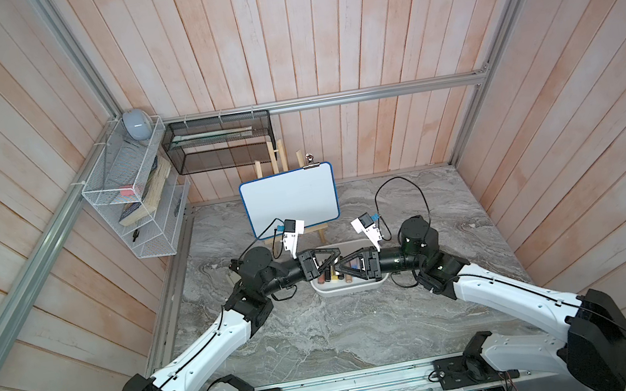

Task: Put the lipstick into the storage box
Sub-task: Place the lipstick in the storage box.

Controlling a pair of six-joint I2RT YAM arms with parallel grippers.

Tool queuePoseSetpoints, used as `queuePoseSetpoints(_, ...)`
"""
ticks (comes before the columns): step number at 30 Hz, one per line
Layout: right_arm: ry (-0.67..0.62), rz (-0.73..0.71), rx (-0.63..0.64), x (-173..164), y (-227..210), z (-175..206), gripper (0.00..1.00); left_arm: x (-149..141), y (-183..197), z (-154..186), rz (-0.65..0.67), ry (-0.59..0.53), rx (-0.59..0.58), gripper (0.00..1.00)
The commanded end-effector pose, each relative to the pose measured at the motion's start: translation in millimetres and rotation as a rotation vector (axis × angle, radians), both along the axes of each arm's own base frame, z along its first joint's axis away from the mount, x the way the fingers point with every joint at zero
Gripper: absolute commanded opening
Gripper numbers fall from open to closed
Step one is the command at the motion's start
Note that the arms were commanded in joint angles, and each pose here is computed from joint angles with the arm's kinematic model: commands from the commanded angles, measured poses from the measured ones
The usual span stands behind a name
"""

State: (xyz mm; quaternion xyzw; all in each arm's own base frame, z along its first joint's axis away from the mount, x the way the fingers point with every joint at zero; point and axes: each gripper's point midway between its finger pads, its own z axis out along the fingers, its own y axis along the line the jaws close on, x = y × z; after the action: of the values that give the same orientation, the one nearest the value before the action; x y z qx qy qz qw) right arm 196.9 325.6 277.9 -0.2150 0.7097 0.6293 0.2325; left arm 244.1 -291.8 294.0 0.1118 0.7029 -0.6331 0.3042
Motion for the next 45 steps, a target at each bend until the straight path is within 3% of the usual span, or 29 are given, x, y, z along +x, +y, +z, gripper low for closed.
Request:
queuePoseSetpoints(1, -0.044, 0.013, 0.045, 0.0, 6.2, 18.7, 0.34, -3.4, 1.1, -4.9, -0.015, -0.014, 0.011, 0.26)
queuePoseSetpoints(9, -0.039, 0.011, 0.054, 1.0, 8.1, 18.4, 0.19, -3.4, 1.5, -8.7, -0.013, -0.011, 0.024, 0.29)
queuePoseSetpoints(13, -0.038, -0.002, 0.052, 2.6, 7.2, 17.6, 0.18, -3.1, 1.8, -10.8, -0.01, -0.008, 0.032, 0.46)
queuePoseSetpoints(20, -0.021, -0.061, 0.001, 14.1, 3.4, 9.4, 0.18, -4.7, 5.7, -8.3, -0.002, -0.017, 0.04, 0.65)
queuePoseSetpoints(26, 0.048, -0.274, -0.18, 54.7, -26.6, -22.7, 0.18, -6.6, 21.5, -1.4, 0.036, -0.036, 0.057, 0.78)
queuePoseSetpoints(33, 0.095, -0.468, -0.429, 85.9, -71.3, -72.2, 0.18, -2.4, 53.5, -23.5, 0.189, -0.014, 0.232, 0.87)
queuePoseSetpoints(45, 0.126, -0.527, -0.767, 107.4, -96.5, -148.2, 0.18, -3.7, 107.1, -86.4, 0.402, 0.094, 0.549, 0.89)
